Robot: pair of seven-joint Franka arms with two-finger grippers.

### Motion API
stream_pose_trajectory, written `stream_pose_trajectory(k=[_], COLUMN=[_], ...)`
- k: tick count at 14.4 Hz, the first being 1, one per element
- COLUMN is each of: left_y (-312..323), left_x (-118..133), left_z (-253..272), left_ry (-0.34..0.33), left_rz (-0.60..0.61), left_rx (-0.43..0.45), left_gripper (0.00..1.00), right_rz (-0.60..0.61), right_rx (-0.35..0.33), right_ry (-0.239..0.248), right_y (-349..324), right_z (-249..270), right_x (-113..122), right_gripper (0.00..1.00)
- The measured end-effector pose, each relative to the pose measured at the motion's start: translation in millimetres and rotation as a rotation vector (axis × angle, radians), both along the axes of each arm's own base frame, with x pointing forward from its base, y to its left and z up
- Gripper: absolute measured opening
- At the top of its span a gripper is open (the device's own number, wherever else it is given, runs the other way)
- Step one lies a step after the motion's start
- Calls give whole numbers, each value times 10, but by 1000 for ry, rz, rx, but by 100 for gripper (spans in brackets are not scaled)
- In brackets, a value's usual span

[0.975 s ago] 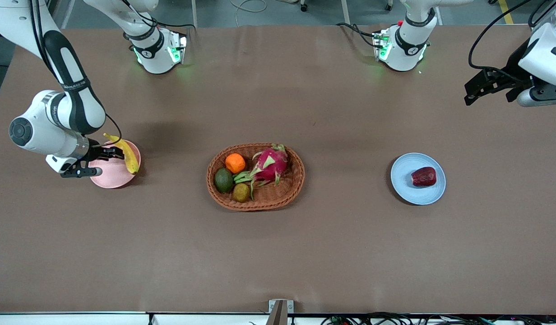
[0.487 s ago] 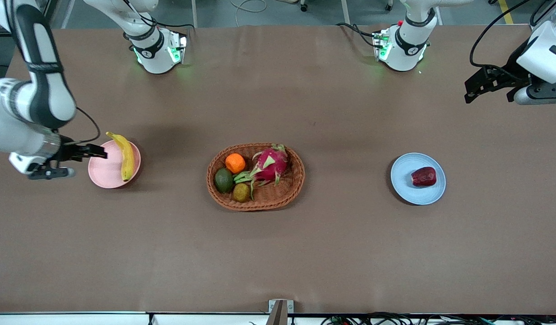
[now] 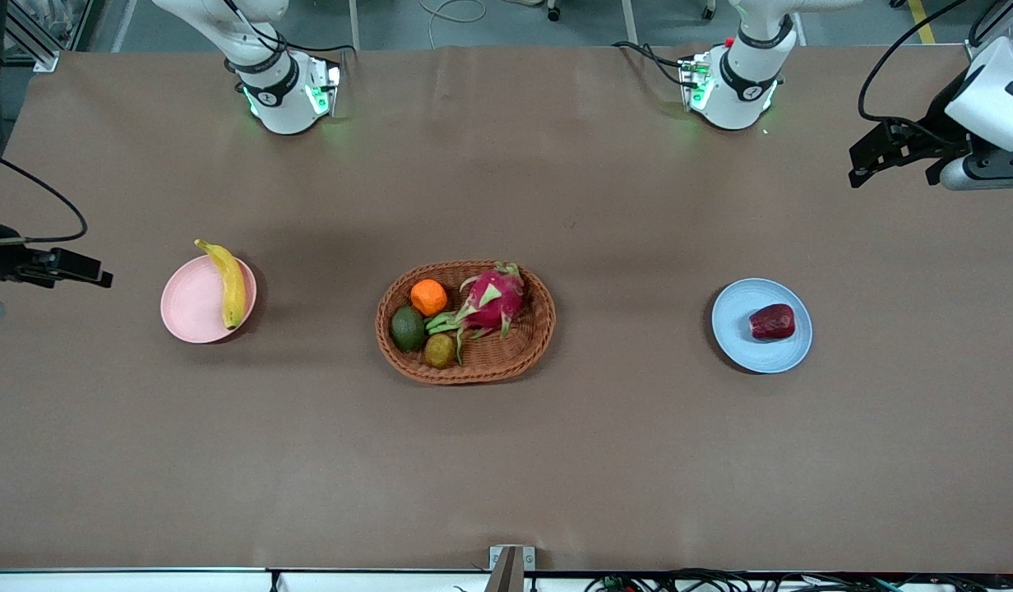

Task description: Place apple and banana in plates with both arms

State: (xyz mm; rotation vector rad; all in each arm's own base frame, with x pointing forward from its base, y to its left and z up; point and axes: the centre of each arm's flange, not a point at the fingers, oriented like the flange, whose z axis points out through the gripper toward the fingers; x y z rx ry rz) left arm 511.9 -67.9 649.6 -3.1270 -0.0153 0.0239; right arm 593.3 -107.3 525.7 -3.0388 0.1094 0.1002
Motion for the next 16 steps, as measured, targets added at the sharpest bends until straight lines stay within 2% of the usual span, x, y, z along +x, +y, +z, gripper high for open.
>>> stream_pose_trajectory(k=[5,8,10,13,16], left_y=[15,21,25,26,26], left_x=[-7,-10,-11,-14,-16], left_z=[13,12,13,15,18], left_ry=[4,7,8,10,11], left_rz=[3,4,4,4,5], left_rx=[0,1,1,1,1], left_gripper=[100,100,100,100,100], right_rz=[-40,-88,-91,-75,-119], right_rx=[-10,-15,-50,-80,-83], right_ry=[-32,-25,-14,-48,-91], right_y=[75,327,672,894,549], right_z=[483,725,863,1078,1252], right_x=[24,23,19,-10,-126], right_gripper=[100,100,100,100,100])
